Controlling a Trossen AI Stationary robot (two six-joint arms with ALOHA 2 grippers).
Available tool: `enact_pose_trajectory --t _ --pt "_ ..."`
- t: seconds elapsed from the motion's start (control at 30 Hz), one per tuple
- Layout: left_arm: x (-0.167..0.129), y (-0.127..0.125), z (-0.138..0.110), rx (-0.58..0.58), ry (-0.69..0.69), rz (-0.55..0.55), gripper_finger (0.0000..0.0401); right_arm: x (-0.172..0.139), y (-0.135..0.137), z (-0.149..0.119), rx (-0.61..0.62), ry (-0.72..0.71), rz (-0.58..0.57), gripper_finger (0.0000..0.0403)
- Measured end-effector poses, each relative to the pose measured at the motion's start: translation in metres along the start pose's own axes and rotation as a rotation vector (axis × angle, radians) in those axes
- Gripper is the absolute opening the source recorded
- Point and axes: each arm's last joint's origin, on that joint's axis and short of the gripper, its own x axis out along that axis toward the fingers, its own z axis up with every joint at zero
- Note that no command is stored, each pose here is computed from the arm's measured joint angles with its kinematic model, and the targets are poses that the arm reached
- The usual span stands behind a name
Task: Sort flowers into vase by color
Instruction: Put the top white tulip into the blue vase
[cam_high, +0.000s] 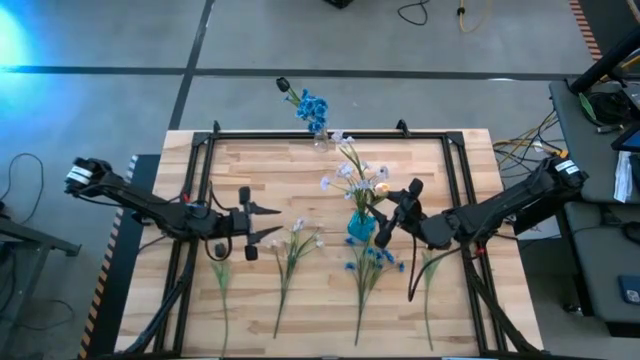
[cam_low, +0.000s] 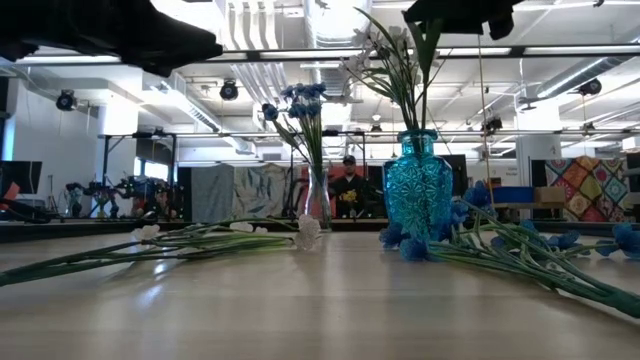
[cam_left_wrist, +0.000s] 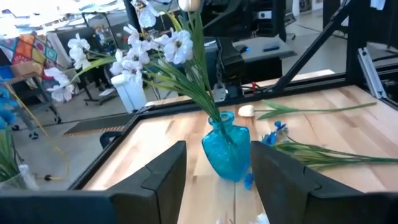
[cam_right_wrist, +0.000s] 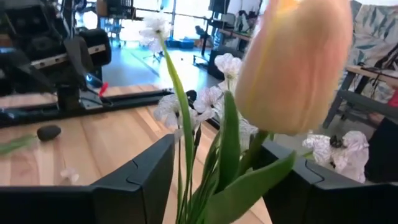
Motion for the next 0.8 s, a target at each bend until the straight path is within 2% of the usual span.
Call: enact_pose_trajectory --t 0.43,0.6,0.8 --pt "-0.011 0.008 0.012 -0.019 0.103 -0.019 0.0103 -0.004 0.000 0.015 -0.059 0.108 0.003 0.0203" --pt "-0.011 0.007 0.012 -0.043 0.099 -0.054 0.0081 -0.010 -0.001 0.020 -0.058 0.164 0.007 0.0203" --pt "-0.013 0.008 0.014 -0.084 0.074 -0.064 0.0076 -0.024 -0.002 0.029 -0.067 0.243 0.024 0.0203"
